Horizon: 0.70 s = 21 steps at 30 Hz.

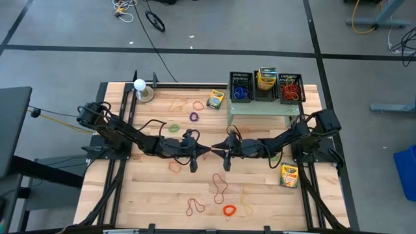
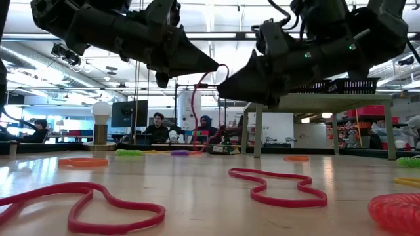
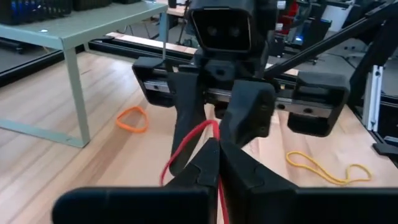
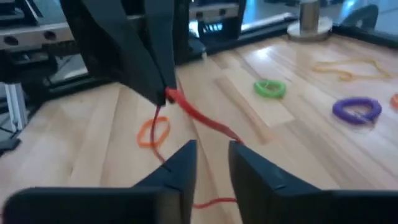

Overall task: Pick & Place Office Desk Supplies
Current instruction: Put the top red rubber band into the right black basket on the shelf

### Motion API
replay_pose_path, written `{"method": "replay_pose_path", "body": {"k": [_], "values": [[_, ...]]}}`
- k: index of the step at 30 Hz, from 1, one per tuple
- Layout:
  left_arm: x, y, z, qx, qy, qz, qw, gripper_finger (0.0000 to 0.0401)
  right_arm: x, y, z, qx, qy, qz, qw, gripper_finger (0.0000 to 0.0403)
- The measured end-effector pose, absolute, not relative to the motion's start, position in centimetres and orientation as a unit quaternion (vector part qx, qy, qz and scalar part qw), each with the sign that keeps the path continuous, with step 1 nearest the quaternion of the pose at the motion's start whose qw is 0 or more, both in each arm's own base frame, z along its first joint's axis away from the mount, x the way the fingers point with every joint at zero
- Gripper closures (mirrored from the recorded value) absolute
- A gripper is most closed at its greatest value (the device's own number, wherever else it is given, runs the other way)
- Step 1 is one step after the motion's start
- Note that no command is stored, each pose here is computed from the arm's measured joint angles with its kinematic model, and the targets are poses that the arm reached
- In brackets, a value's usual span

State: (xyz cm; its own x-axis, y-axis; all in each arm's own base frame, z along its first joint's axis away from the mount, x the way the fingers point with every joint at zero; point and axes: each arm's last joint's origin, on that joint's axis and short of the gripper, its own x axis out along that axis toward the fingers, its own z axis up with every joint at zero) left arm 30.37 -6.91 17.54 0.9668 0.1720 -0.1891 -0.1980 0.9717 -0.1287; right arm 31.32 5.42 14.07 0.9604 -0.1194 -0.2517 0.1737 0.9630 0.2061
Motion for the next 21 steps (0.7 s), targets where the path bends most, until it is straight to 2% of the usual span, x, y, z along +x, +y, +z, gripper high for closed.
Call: {"method": "replay_pose_path", "body": {"k": [9, 18, 21], "values": [[30.4, -7.0, 17.4, -0.077, 0.095, 0.079, 0.989, 0.0378, 31.3, 6.0, 14.1, 0.071, 0.118, -0.059, 0.989, 0.0395], [28.7, -6.8, 19.5, -0.082, 0.135, 0.066, 0.985, 0.0296, 31.1, 6.0, 13.7, 0.053, 0.136, -0.074, 0.987, 0.0398], [27.8, -6.9, 20.1, -0.055, 0.153, 0.078, 0.984, 0.0271, 31.1, 6.1, 13.7, 0.044, 0.137, -0.079, 0.986, 0.0399]]}}
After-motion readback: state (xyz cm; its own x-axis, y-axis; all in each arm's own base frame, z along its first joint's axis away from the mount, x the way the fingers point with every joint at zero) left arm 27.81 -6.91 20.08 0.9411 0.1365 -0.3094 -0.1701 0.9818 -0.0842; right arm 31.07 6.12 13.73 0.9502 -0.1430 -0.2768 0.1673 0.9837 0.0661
